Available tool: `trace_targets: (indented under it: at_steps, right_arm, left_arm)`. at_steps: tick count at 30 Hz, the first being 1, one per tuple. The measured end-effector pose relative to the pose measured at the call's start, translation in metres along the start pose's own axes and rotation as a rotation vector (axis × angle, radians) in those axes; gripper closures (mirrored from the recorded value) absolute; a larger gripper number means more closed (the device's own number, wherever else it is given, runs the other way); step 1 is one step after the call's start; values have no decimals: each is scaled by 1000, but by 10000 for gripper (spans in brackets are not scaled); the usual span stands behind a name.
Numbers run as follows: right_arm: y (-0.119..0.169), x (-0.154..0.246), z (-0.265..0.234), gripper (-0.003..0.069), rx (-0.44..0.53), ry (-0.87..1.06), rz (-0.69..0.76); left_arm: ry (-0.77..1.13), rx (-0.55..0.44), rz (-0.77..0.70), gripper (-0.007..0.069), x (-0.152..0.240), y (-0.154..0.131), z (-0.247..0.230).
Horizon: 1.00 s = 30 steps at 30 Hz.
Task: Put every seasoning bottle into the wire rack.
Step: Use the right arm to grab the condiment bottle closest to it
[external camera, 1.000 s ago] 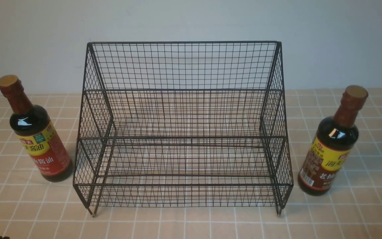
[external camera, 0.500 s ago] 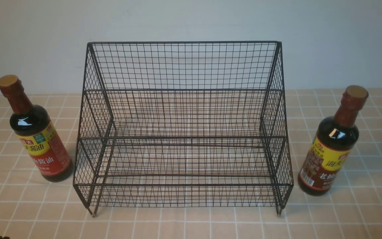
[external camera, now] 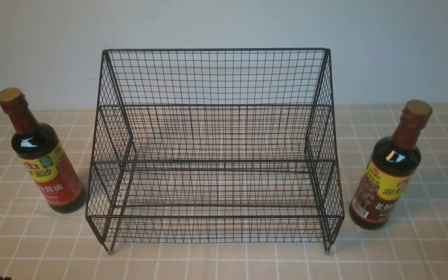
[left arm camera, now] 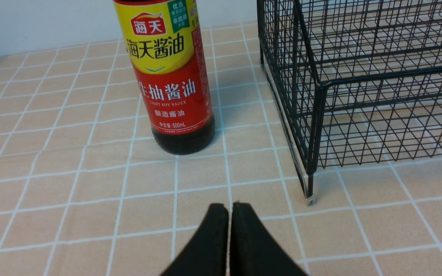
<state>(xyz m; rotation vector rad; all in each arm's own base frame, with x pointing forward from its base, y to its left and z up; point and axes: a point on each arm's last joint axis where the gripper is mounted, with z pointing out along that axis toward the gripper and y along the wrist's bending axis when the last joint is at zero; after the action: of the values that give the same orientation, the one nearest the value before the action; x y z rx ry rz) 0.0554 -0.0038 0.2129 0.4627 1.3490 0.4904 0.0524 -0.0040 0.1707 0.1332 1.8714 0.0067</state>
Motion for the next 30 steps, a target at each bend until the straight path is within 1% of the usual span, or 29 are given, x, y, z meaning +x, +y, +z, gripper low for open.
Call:
trace_targets:
  at_steps: [7,9,12,13,15,18,19,23,25,27,30]
  right_arm:
    - [2,-7,0,673,-9,-50,6]
    - [18,-26,-1,673,-54,-84,-62]
    - [41,-53,3,673,-84,-83,-196]
    - [49,-61,8,669,-76,-59,-247]
    - [55,-66,20,658,-62,15,-319]
    - [61,-70,39,629,-29,124,-358]
    - [62,-69,50,610,-10,178,-374]
    - [61,-64,75,553,25,284,-426]
    - [59,-59,88,510,40,341,-451]
    - [59,-53,97,463,33,390,-458]
    - [61,-39,107,383,-3,466,-465]
  left_arm:
    - [0,0,0,632,0,0,0]
    - [0,0,0,632,0,0,0]
    - [0,0,0,632,0,0,0]
    - [0,0,0,632,0,0,0]
    - [0,0,0,632,0,0,0]
    - [0,0,0,632,0,0,0]
    - [0,0,0,632,0,0,0]
    - [0,0,0,632,0,0,0]
    - [0,0,0,632,0,0,0]
    - [0,0,0,632,0,0,0]
    - [0,0,0,632,0,0,0]
